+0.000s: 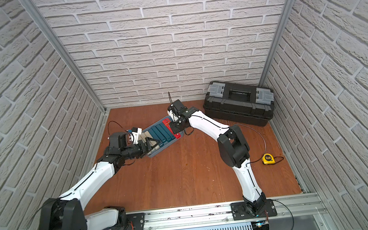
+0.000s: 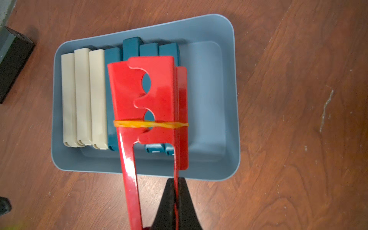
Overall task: Put the pruning pliers into the storage box
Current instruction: Place the pruning pliers in the storage box.
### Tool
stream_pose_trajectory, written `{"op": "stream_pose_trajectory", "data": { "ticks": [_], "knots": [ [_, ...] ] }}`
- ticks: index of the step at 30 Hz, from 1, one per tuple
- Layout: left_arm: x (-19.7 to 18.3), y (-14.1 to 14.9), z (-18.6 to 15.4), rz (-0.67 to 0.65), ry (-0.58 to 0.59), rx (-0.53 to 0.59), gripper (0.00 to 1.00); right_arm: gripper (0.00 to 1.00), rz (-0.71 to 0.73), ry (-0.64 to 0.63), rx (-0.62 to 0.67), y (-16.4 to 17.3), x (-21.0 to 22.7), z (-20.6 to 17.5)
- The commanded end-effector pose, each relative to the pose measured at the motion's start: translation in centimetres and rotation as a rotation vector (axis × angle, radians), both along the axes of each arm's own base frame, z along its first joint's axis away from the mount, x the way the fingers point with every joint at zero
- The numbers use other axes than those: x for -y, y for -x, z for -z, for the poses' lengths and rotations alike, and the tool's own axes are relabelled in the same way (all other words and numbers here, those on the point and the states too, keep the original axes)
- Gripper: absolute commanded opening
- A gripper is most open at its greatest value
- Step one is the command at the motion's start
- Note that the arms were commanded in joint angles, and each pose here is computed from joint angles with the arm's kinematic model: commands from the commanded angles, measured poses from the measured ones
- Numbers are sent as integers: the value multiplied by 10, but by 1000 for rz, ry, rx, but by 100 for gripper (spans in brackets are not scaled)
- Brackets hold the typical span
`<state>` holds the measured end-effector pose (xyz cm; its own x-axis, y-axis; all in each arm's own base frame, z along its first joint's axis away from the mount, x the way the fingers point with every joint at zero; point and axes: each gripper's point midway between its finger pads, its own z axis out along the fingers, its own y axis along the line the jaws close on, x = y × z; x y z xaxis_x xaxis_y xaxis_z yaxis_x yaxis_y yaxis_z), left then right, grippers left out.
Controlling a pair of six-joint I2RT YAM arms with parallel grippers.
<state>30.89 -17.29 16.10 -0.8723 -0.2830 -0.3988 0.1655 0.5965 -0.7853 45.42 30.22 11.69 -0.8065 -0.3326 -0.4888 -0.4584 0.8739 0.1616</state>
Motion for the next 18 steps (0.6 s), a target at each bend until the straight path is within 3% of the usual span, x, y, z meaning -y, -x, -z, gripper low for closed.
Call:
{"op": "stream_pose_trajectory", "data": {
  "ticks": [1, 18],
  "knots": [
    [-6, -11, -7, -20, -26, 39, 98, 3, -33, 3, 69, -16, -5, -9],
    [-35, -14, 12, -122, -93, 12, 98, 3, -9, -18, 100, -61, -12, 14]
  ]
}}
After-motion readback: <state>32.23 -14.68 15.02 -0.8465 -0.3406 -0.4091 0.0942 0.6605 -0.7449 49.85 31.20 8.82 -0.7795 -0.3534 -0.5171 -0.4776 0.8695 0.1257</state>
